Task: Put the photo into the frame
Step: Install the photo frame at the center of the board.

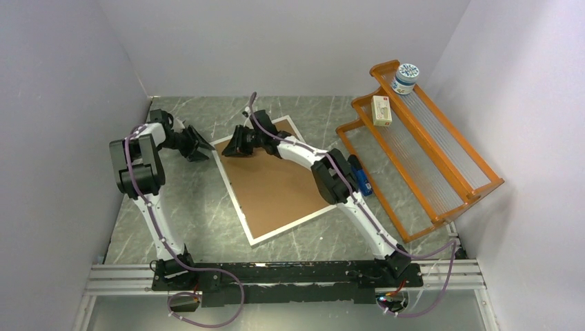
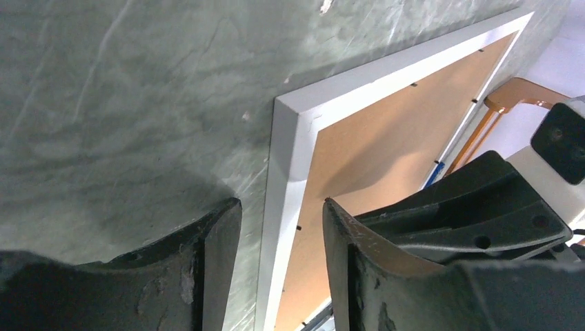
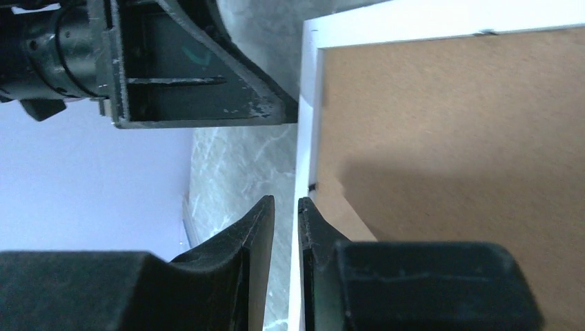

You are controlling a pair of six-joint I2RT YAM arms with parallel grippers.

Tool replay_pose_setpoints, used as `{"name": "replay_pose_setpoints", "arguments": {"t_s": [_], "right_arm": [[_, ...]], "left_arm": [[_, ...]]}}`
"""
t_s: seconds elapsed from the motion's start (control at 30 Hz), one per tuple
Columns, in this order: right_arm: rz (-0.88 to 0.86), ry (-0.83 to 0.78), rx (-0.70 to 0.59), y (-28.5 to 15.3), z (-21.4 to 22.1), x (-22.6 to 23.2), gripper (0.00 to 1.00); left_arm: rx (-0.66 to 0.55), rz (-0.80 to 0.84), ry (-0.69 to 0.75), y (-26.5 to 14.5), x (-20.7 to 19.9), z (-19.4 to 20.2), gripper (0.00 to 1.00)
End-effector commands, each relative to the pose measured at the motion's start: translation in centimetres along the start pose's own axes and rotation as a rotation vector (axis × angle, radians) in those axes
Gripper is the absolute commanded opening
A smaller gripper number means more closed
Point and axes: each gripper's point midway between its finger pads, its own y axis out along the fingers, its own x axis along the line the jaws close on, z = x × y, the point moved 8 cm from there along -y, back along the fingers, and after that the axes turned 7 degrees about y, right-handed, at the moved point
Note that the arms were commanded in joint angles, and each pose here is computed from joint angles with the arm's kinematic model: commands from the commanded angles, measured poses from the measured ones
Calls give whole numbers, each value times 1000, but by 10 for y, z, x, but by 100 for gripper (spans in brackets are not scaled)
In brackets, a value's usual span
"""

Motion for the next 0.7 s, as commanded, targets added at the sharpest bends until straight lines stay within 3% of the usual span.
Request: {"name": "replay_pose_setpoints", "arguments": {"t_s": [0.0,0.23,0.67], "right_arm": [[-171,-50,-63,6,-10,41,24],[-169,-15,-53,20,-6,27,24],[-74,29,16,28,7,-8,22]], "left_arm": [[23,-5,49,16,11,-4,49],[69,-51,1,25,23,3,26],[85,-93,-12,30,29,8,20]]}}
